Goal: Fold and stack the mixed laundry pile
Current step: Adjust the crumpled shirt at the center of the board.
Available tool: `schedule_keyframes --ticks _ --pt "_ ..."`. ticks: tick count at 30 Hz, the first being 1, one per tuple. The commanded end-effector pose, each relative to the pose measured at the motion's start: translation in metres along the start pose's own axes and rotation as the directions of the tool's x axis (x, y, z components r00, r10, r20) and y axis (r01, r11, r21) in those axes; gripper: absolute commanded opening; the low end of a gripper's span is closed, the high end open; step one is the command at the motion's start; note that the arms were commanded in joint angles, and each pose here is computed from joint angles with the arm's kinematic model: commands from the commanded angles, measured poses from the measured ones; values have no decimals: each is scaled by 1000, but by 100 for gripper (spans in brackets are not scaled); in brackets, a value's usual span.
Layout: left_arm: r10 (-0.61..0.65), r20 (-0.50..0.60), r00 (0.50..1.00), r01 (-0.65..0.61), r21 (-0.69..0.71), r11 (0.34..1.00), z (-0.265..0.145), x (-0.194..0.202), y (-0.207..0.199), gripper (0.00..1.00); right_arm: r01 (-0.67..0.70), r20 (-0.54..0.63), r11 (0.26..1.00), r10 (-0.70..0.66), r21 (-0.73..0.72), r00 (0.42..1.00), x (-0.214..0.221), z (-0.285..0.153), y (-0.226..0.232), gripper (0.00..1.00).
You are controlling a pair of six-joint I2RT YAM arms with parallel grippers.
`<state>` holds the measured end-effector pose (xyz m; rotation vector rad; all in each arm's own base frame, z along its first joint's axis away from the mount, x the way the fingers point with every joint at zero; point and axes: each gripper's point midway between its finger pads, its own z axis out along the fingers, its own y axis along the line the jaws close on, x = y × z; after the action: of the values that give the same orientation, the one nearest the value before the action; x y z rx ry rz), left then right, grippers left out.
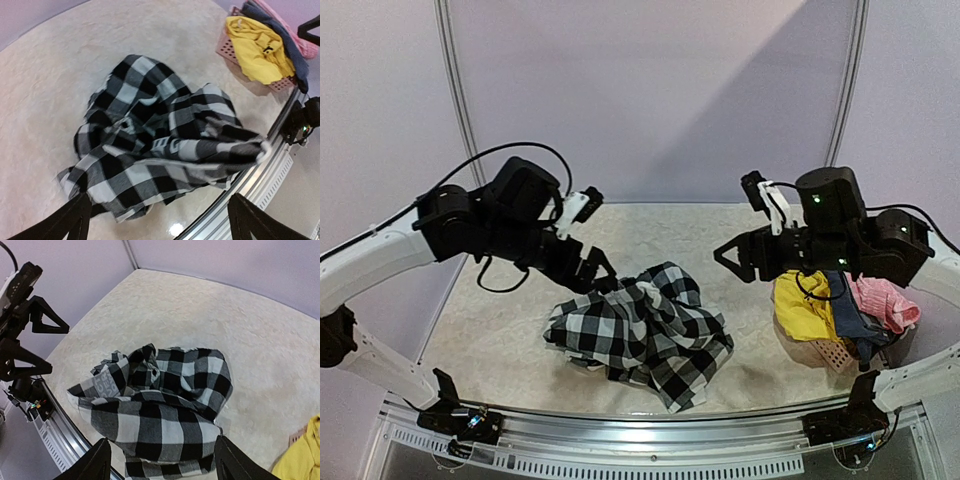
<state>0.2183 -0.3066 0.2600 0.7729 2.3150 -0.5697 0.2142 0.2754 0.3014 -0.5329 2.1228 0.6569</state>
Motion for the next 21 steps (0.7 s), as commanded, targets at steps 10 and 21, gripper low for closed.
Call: schedule_keyframes --ticks 10,21 --pt "-452 -50 890 413 -329 849 -57 104 100 94 234 3 873 -257 -427 966 -52 70 115 70" --pt "-594 -102 798 517 -388 763 -21 143 126 92 255 -203 804 -417 -538 886 -32 109 148 62"
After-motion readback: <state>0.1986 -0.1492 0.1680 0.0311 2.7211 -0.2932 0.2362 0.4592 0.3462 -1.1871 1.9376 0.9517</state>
